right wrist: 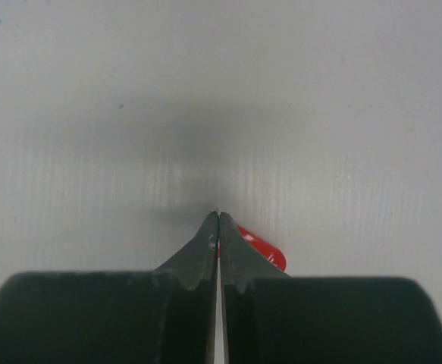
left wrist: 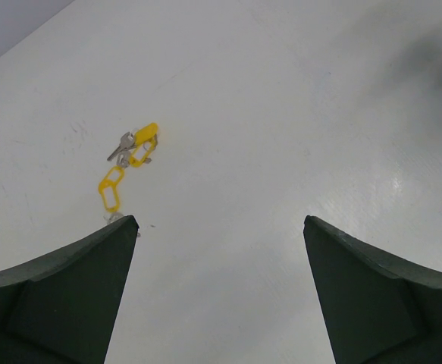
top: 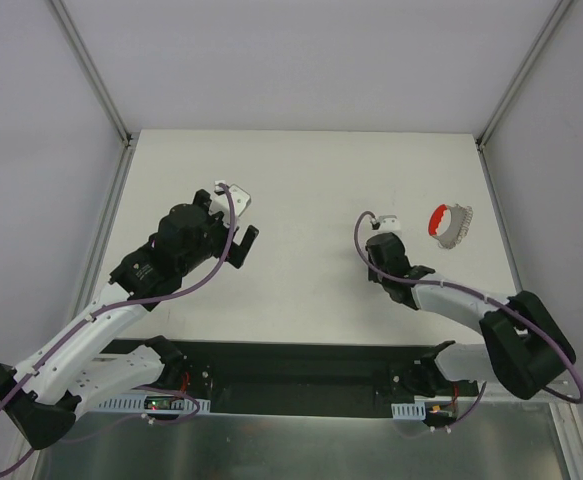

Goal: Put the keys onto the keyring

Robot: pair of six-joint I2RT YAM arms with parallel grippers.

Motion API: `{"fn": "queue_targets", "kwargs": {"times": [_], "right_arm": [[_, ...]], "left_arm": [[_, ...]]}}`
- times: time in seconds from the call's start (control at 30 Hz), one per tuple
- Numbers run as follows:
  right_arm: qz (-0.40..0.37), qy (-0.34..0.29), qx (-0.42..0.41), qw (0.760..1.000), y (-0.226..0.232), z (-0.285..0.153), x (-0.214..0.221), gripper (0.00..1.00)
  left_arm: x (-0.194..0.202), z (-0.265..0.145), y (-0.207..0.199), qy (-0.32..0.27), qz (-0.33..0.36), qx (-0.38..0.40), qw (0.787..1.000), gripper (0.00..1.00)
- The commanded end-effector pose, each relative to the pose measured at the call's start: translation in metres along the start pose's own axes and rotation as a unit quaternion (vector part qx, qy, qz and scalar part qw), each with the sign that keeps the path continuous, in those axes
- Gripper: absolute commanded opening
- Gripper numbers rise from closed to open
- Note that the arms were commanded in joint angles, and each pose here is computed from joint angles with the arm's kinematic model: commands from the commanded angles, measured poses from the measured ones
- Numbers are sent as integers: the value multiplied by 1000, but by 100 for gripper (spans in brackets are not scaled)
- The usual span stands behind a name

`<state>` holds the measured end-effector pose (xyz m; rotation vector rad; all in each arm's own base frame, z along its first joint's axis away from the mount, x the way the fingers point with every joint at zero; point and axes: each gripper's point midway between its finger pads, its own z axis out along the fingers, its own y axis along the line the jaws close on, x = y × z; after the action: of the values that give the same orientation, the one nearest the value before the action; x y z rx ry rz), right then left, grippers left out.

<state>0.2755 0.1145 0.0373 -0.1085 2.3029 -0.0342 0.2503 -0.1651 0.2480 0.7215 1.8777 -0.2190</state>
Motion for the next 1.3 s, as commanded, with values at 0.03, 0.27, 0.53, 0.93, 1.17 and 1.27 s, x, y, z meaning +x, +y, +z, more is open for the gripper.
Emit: {"fn": "queue_targets", "kwargs": {"times": [0.03, 0.27, 0.53, 0.93, 1.17, 1.27], "right_arm": [[12, -90, -64, 994, 35, 26, -57, 1], [2, -89, -87, 992, 48, 53, -58, 1], [-13, -91, -96, 991, 50, 59, -52, 1], [-108, -94, -73, 987, 60, 50, -52, 1], [-130, -99, -66, 984, 67, 47, -49, 1], [-129, -98, -64, 985, 67, 46, -47, 1]], "left_arm": [[-1, -2, 5, -7, -3, -18, 1000, 92], [0, -1, 6, -6, -1, -19, 1000, 92], [1, 0, 6, -6, 0, -22, 1000, 92], [-1, -1, 8, -10, -1, -26, 1000, 92], [-1, -2, 8, -11, 0, -26, 1000, 92], [0, -2, 7, -11, 0, -24, 1000, 92]]}}
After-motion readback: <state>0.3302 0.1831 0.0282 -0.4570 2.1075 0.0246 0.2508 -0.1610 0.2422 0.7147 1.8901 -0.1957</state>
